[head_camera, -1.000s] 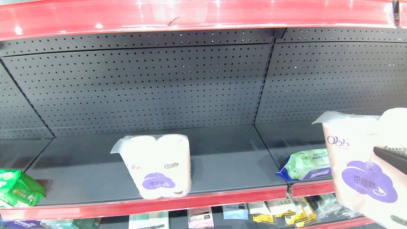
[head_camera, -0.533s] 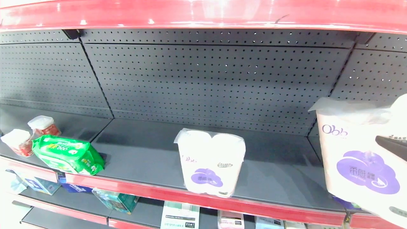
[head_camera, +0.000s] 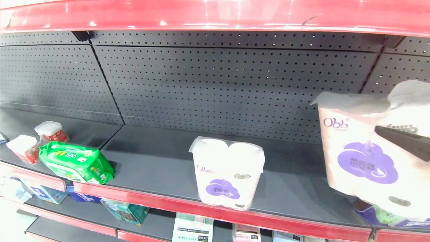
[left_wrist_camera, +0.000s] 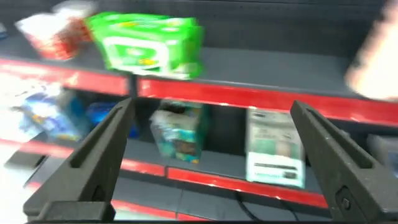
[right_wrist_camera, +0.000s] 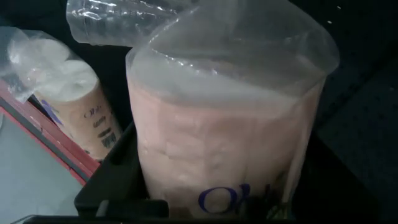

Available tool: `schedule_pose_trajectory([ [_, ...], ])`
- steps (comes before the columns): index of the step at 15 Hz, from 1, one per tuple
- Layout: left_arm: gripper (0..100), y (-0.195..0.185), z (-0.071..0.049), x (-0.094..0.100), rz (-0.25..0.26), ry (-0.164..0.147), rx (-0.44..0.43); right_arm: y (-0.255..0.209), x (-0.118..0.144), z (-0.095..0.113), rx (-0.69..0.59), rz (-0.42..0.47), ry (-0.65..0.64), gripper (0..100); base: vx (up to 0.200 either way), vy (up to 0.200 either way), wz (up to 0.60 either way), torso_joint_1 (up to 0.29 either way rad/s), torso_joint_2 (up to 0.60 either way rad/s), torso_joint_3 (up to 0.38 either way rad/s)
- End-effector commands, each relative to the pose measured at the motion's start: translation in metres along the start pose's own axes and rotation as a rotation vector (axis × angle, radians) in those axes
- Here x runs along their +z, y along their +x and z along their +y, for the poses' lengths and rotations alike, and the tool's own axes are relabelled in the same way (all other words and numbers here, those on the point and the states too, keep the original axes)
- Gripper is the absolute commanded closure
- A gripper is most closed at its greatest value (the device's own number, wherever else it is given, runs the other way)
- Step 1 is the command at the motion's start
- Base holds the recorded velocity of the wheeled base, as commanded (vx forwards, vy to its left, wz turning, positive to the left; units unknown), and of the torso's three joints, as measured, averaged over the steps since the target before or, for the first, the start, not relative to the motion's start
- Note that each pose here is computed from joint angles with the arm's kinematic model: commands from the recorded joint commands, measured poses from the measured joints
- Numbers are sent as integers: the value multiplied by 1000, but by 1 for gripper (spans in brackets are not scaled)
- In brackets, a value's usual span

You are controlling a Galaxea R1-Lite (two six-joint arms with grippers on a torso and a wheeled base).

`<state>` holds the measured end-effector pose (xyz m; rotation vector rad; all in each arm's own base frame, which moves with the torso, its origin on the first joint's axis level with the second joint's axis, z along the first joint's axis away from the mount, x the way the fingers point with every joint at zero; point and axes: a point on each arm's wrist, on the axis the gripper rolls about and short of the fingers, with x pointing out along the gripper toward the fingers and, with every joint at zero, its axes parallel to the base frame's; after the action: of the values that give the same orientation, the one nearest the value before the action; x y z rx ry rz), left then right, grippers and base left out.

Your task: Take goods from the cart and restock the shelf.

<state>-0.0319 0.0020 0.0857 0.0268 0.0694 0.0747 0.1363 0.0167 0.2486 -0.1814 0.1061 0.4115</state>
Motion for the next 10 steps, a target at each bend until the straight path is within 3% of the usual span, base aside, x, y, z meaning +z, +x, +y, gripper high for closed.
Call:
schedule_pose_trajectory([
  [1, 0, 3, 0, -2, -19, -6, 25, 49, -21, -12, 71, 79, 36, 100, 0, 0, 0, 0, 0, 0],
  [2, 0, 6, 0, -4, -61, -9, 41, 55, -24, -13, 85, 88, 40, 100, 0, 0, 0, 0, 0, 0],
  [3, 0, 9, 1, -4, -123, -30, 92, 66, -29, -15, 106, 102, 48, 100, 0, 0, 0, 0, 0, 0],
  [4, 0, 9, 1, -5, -114, -71, 79, 71, -32, -16, 112, 111, 52, 100, 0, 0, 0, 0, 0, 0],
  [7, 0, 9, 0, -4, -125, -73, 33, 75, -33, -15, 123, 112, 52, 100, 0, 0, 0, 0, 0, 0],
  [9, 0, 9, 4, -6, -110, -84, 218, 74, -34, -12, 135, 112, 52, 100, 0, 0, 0, 0, 0, 0],
  [10, 0, 9, 4, -6, -111, -103, 229, 75, -34, -12, 137, 113, 50, 100, 0, 0, 0, 0, 0, 0],
])
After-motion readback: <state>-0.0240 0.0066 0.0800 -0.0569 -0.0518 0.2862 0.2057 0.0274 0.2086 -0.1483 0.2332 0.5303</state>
